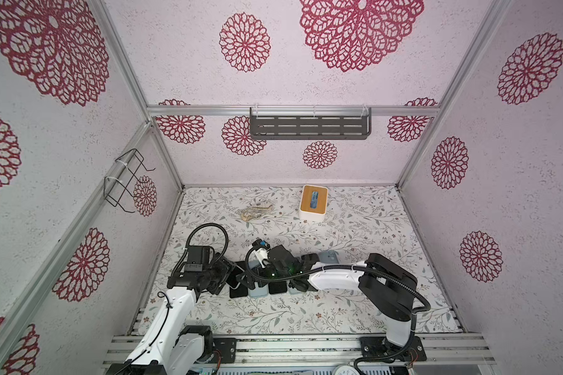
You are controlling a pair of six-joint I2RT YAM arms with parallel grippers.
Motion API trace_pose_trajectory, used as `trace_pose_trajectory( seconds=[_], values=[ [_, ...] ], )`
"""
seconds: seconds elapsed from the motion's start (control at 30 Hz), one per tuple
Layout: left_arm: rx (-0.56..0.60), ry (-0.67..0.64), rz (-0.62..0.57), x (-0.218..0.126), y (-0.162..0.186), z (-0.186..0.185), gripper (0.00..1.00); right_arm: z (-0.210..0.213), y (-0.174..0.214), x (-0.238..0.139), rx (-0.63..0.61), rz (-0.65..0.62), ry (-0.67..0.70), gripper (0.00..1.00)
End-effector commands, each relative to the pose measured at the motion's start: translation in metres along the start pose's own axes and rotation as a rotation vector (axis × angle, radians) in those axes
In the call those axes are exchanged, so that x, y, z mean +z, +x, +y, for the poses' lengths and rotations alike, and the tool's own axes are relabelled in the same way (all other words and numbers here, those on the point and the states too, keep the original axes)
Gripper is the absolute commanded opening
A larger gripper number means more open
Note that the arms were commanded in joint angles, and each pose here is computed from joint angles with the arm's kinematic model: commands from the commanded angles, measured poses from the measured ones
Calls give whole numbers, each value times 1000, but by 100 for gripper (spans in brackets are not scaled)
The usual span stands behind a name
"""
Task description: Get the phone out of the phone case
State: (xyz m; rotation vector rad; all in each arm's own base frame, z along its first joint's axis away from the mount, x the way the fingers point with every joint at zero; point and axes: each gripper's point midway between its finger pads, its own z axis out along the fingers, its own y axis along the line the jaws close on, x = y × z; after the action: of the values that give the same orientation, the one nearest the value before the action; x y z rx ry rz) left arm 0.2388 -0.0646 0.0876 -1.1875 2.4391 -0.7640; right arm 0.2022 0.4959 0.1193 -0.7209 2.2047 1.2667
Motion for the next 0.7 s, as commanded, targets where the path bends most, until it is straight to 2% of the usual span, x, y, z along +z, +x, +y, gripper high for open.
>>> trace_pose_trajectory(
  seconds=[0.0,0.33,0.67],
  values=[
    [35,111,-44,-8,-8,-35,46,17,-16,0,-9,-45,-50,85],
    [90,138,-32,-8,6,-52,45,10,-22,-4,20,-86,-25,70],
    [109,159,-28,-6,13,-57,44,11,-32,-12,81,-140,-51,43]
  ],
)
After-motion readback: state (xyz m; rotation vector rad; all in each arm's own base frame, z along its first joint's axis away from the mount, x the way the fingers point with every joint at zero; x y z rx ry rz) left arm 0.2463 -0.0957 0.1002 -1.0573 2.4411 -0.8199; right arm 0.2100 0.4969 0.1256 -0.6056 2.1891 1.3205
